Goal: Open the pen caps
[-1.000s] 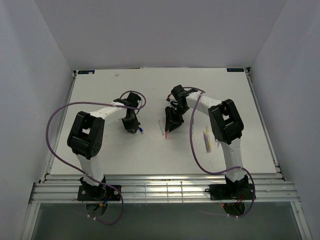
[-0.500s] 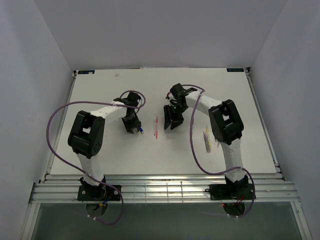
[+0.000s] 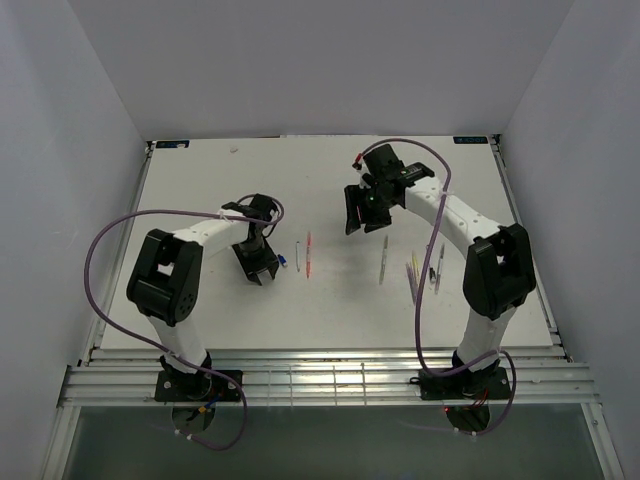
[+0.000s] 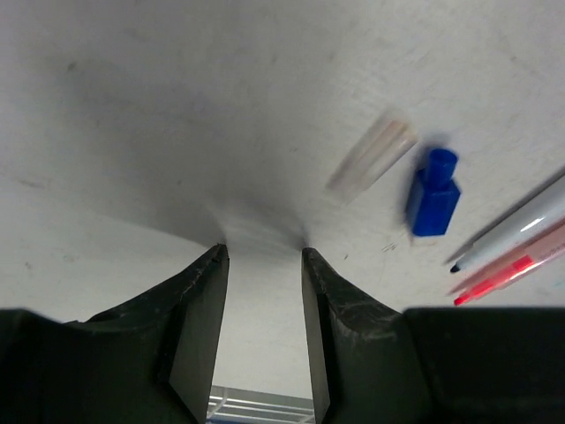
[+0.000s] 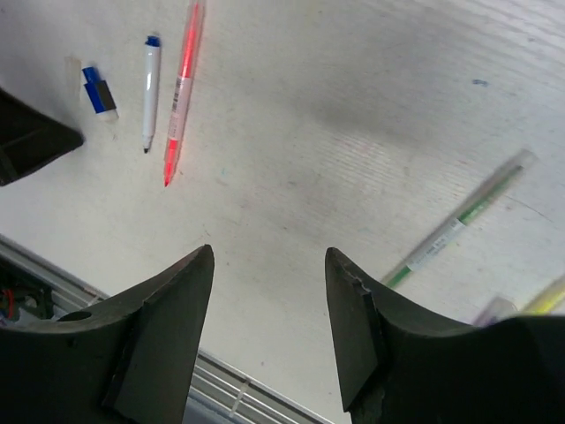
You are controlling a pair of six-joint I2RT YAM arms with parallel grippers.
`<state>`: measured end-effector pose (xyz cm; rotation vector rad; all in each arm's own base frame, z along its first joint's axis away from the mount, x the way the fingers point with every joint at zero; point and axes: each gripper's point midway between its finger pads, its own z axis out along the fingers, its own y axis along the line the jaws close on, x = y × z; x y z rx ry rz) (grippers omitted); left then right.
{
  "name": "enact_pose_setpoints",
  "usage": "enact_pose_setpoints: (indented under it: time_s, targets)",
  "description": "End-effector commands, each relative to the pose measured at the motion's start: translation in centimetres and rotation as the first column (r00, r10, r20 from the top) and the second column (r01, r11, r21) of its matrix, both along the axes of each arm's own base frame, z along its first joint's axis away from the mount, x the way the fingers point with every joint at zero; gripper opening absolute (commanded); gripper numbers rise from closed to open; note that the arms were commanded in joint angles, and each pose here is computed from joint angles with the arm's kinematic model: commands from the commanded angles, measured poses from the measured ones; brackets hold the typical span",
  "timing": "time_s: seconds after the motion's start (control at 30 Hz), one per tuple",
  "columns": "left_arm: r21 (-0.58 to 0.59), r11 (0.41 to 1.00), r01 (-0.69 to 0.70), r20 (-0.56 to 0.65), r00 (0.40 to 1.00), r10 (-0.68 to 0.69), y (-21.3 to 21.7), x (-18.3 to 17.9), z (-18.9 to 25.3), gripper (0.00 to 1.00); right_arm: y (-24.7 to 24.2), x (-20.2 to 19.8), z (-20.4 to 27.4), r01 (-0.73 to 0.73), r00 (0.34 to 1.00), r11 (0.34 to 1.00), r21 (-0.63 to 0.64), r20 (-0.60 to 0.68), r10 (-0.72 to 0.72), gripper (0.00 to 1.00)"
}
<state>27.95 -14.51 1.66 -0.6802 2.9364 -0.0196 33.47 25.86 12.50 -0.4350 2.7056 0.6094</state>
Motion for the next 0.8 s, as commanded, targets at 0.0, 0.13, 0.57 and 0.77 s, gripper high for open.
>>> enact_pose_setpoints:
  time_s: [0.0, 0.13, 0.57, 0.77]
  targets:
    - [-0.049, 0.998, -0.036, 0.006, 0.999, 0.036, -0.3, -1.7, 2.7, 0.50, -2.7, 0.3, -1.1, 0.064, 0.998, 0.991, -0.115, 0.037, -0.060, 0.61]
    - [-0.096, 0.995, -0.010, 0.046, 0.999, 0.015, -1.1, -1.1, 4.3, 0.51, -4.7, 0.2, -2.8, 0.135, 0.990, 0.977, -0.164, -0.023, -0.141, 0.62]
    - [-0.194, 0.966, 0.169, 0.219, 0.968, -0.125, -3.7, 1.6, 9.2, 0.50, -9.4, 1.2, -5.5, 0.229, 0.964, 0.948, -0.220, -0.085, -0.252, 0.46]
    - [-0.218, 0.954, 0.207, 0.268, 0.952, -0.146, -4.1, 1.8, 10.4, 0.50, -9.3, 1.3, -7.0, 0.219, 0.960, 0.950, -0.222, -0.123, -0.250, 0.37]
